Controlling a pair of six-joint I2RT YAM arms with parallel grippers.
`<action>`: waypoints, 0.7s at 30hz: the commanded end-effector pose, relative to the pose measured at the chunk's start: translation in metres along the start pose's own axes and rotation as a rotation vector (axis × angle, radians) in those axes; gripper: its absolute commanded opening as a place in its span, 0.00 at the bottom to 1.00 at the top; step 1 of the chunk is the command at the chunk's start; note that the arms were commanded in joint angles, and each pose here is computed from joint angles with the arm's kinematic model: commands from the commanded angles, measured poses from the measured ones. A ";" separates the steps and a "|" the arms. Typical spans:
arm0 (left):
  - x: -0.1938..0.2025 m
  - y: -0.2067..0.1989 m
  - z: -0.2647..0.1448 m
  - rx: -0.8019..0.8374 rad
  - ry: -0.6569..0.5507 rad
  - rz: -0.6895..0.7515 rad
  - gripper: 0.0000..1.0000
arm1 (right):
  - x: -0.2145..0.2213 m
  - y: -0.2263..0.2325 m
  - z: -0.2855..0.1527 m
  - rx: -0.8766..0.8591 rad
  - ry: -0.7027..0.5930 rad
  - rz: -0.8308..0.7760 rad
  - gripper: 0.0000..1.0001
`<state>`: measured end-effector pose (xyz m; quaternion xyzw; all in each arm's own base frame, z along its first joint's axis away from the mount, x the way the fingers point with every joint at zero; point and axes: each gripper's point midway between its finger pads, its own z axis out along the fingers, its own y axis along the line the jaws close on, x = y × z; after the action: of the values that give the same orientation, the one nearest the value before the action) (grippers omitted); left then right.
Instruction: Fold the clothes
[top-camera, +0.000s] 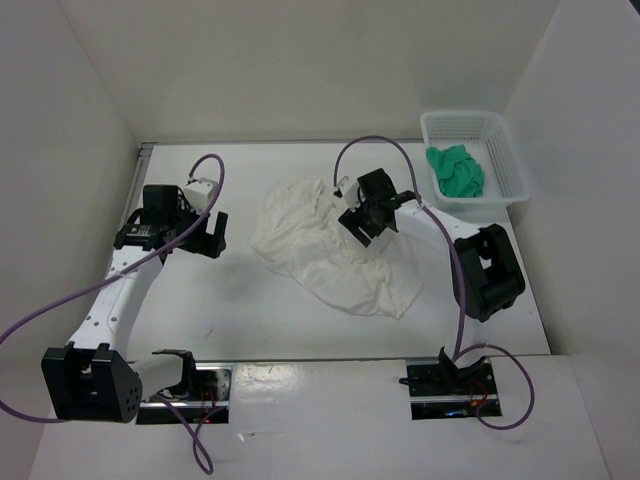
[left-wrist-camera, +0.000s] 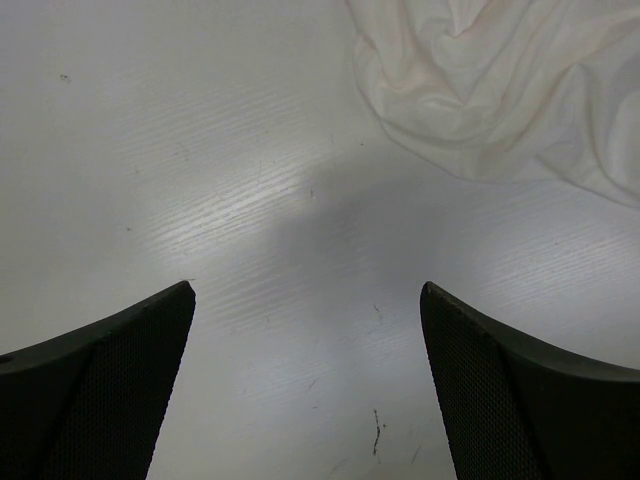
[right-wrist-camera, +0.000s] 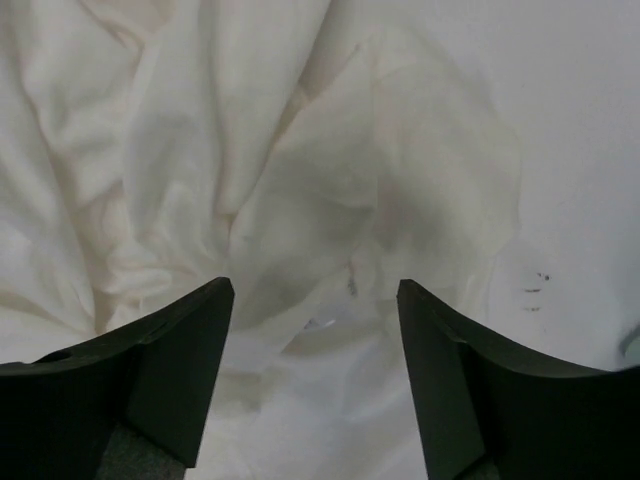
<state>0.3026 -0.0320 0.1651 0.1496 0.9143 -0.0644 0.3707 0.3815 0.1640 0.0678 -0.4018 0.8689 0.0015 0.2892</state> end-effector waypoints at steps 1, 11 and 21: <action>-0.008 -0.001 -0.005 0.007 -0.037 0.016 0.99 | -0.031 -0.011 0.009 0.015 -0.075 0.009 0.73; -0.008 -0.003 -0.007 0.016 -0.039 0.016 0.99 | -0.018 0.008 0.043 -0.049 0.033 -0.014 0.62; -0.009 -0.003 -0.009 0.013 -0.048 0.018 0.99 | -0.048 -0.010 -0.035 0.017 -0.069 -0.022 0.00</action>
<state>0.3019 -0.0333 0.1670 0.1511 0.9127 -0.0675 0.3736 0.3965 0.1769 0.0465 -0.4117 0.8759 -0.0019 0.2517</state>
